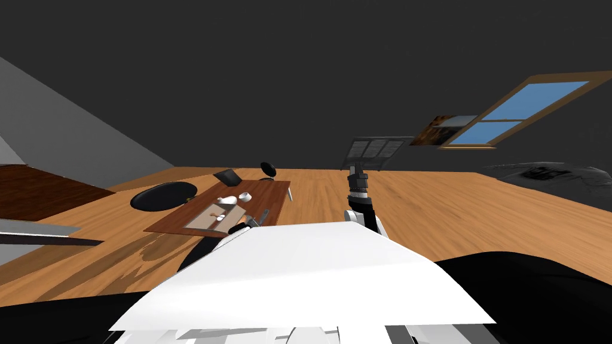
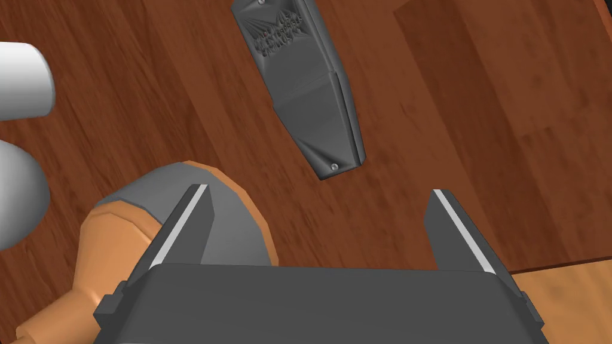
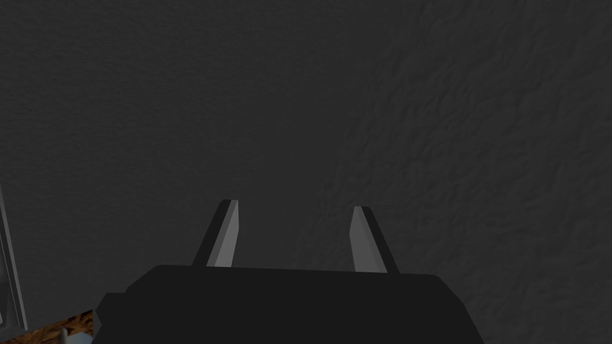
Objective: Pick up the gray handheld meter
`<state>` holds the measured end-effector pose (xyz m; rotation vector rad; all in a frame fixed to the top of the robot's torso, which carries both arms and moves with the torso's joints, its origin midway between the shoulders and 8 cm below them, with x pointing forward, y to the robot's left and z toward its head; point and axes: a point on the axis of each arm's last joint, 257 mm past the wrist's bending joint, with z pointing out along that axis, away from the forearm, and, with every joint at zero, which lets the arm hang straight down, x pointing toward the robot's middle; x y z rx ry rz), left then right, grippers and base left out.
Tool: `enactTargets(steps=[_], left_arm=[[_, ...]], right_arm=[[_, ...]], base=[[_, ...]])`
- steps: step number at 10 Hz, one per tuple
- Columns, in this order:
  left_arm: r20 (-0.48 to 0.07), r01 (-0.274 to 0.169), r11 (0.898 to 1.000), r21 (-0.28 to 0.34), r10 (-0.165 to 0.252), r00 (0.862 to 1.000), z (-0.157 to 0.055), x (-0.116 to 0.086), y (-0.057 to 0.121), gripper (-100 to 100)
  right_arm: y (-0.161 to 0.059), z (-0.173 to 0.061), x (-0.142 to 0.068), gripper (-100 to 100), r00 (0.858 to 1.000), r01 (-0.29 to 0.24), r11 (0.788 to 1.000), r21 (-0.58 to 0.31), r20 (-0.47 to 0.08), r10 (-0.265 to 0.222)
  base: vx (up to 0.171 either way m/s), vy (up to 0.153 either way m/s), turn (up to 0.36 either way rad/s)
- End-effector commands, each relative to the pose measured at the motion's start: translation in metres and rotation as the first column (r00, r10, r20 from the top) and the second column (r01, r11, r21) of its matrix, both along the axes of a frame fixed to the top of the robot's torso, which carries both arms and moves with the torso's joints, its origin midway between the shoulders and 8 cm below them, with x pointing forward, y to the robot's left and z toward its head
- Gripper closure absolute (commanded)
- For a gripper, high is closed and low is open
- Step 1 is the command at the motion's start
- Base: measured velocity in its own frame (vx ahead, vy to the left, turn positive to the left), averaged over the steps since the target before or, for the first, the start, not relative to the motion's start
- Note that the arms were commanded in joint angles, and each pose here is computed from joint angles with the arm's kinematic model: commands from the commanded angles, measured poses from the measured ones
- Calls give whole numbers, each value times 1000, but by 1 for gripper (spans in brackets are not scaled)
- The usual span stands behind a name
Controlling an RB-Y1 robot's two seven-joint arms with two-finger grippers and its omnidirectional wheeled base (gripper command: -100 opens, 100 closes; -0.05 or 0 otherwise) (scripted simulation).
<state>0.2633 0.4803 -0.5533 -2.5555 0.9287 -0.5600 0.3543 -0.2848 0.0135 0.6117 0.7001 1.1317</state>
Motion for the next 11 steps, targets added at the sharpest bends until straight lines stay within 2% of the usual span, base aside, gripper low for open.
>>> enactTargets(steps=[1,2,3,4,5,6,7,8,9,10,11], left_arm=[[-56,-46,998,-33,44,997,-13,-18,3,-100],[-69,-52,998,-33,50,996,-17,-24,5,-100],[-113,-92,994,-58,85,990,-24,-38,8,-100],[-123,-98,994,-58,90,988,-27,-43,9,-100],[-165,-138,987,-80,123,979,-34,-56,11,-100],[-174,-143,987,-80,127,976,-36,-61,12,-100],[-222,-187,977,-98,162,962,-43,-78,14,-100],[-222,-187,977,-98,162,962,-43,-78,14,-100],[-259,-225,967,-115,190,947,-48,-90,15,-100],[-267,-230,966,-114,193,944,-49,-94,16,-100],[-307,-271,954,-127,222,925,-54,-109,16,-100]], right_arm=[[0,0,0,0,1000,0,1000,0,0,0],[0,0,0,0,1000,0,1000,0,0,0],[0,0,0,0,1000,0,1000,0,0,0],[0,0,0,0,1000,0,1000,0,0,0],[0,0,0,0,1000,0,1000,0,0,0],[0,0,0,0,1000,0,1000,0,0,0],[0,0,0,0,1000,0,1000,0,0,0],[0,0,0,0,1000,0,1000,0,0,0],[0,0,0,0,1000,0,1000,0,0,0],[0,0,0,0,1000,0,1000,0,0,0],[0,0,0,0,1000,0,1000,0,0,0]], base=[[138,4,-57],[114,5,-27],[114,-3,-49],[105,-13,-30],[131,-8,-45],[117,11,-23],[121,11,-48],[95,13,-21],[109,15,-45],[87,15,-25],[92,23,-39]])
